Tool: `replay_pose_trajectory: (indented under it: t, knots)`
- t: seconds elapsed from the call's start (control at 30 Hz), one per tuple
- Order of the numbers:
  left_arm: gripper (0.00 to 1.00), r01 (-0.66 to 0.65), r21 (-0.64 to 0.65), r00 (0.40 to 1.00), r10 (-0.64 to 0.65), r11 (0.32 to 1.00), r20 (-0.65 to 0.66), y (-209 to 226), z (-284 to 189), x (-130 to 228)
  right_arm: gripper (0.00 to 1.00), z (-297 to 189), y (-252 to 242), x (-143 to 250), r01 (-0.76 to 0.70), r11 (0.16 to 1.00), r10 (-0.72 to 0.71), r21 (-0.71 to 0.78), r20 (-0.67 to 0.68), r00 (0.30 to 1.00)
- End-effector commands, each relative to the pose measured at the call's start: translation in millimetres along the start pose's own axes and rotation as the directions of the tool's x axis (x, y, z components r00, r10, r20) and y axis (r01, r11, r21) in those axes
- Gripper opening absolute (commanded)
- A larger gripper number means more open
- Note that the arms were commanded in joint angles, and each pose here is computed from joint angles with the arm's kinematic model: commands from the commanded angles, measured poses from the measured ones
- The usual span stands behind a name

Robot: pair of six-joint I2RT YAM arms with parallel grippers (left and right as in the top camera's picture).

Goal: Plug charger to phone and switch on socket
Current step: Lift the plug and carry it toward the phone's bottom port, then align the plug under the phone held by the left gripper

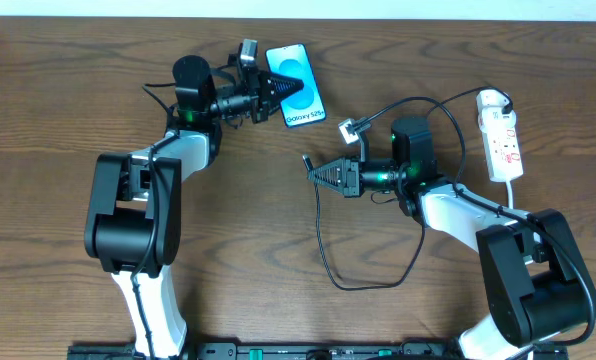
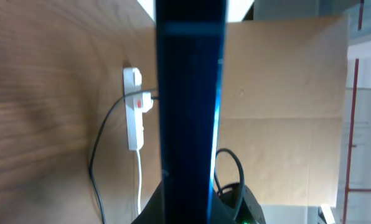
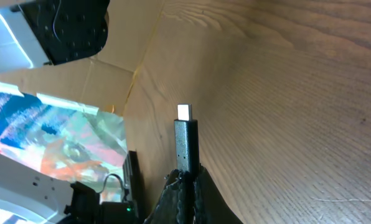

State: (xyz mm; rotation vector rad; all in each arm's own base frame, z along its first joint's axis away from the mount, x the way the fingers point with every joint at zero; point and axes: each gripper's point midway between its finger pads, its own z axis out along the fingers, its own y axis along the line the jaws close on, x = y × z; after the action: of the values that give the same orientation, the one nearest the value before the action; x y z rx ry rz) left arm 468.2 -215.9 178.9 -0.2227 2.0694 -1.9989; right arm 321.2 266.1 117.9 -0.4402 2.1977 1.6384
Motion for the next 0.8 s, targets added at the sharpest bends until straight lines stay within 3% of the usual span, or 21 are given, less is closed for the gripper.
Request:
replay_pose_trajectory:
  t: [0.0, 0.77]
  knots:
    - [0.07, -0.076, 0.013, 0.997, 0.076, 0.997, 0.03, -15.6, 1.4, -6.5, 0.01, -6.3, 3.7, -9.6, -0.03, 1.0, 0.03, -0.005, 0.034, 0.999]
    - [0.07, -0.105, -0.008, 0.993, 0.105, 0.994, -0.049, -3.7, 3.3, 8.6, 0.01, -11.9, 8.7, -40.6, -0.017, 1.0, 0.016, 0.002, 0.153, 0.988]
